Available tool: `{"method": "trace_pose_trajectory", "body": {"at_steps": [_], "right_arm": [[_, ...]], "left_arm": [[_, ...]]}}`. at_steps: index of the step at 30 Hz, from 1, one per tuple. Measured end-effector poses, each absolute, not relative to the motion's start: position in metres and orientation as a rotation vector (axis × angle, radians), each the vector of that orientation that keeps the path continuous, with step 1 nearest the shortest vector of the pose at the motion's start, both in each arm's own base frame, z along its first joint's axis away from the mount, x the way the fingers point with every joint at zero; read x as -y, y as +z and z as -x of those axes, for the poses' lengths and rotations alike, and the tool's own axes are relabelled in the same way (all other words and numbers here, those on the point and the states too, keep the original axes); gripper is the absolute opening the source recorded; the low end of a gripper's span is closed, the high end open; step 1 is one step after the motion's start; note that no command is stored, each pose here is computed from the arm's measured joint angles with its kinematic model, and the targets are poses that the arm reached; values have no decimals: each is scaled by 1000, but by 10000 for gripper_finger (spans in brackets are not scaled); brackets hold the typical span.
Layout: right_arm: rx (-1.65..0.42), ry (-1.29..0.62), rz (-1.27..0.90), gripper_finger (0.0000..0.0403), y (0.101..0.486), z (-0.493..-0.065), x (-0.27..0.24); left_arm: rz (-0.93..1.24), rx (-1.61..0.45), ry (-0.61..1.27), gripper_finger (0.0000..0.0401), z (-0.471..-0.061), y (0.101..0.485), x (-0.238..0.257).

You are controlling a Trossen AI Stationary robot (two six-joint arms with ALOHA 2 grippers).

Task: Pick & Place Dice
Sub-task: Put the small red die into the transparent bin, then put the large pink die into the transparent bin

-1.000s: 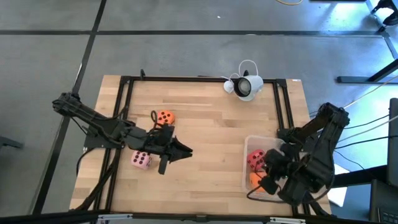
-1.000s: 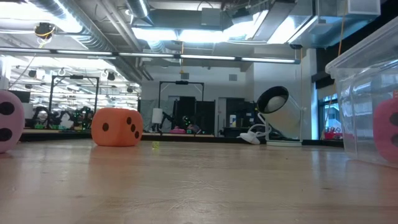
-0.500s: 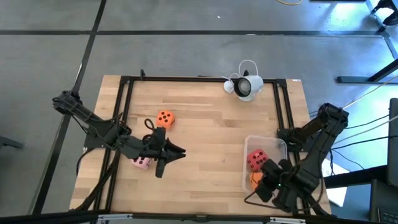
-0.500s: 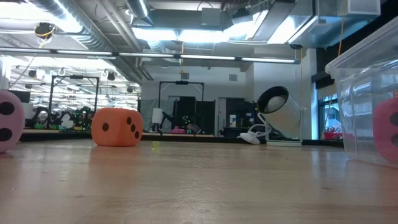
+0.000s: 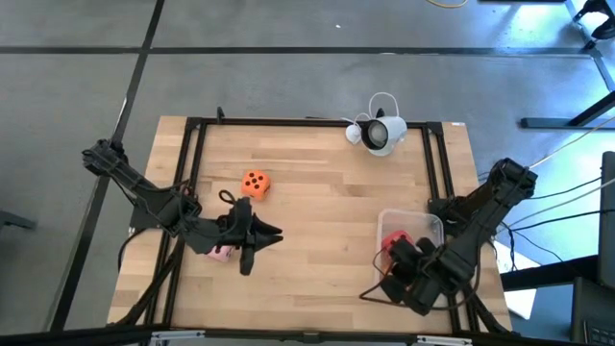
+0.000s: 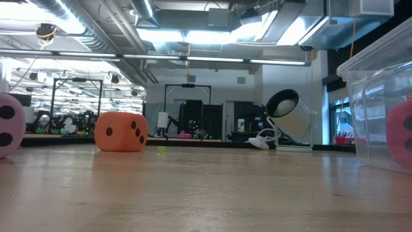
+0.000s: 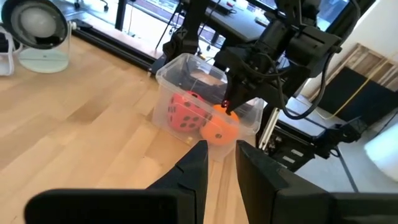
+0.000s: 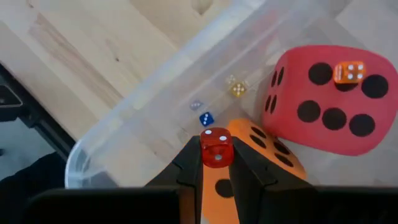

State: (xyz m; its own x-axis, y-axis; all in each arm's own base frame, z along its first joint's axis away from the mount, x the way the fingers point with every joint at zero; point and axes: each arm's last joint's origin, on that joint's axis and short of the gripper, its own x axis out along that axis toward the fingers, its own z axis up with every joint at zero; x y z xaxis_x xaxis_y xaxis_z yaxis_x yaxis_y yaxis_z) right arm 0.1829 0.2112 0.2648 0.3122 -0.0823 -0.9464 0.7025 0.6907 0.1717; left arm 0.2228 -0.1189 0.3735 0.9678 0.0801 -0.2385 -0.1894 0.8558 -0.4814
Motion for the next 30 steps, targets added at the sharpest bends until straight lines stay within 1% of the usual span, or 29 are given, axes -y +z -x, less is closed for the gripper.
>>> {"method": "trace_pose_trajectory", "body": {"at_steps": [22, 24, 30], "right_arm": [[-1178, -559, -640, 54, 264, -185, -209], [-1175, -566, -649, 70, 264, -185, -209], [-1204, -574, -677, 148, 264, -184, -210]], "left_arm": [[556, -234, 148, 75, -222, 371, 119], [556, -234, 148, 75, -222, 371, 119], [556, -231, 153, 75, -222, 371, 119]]}}
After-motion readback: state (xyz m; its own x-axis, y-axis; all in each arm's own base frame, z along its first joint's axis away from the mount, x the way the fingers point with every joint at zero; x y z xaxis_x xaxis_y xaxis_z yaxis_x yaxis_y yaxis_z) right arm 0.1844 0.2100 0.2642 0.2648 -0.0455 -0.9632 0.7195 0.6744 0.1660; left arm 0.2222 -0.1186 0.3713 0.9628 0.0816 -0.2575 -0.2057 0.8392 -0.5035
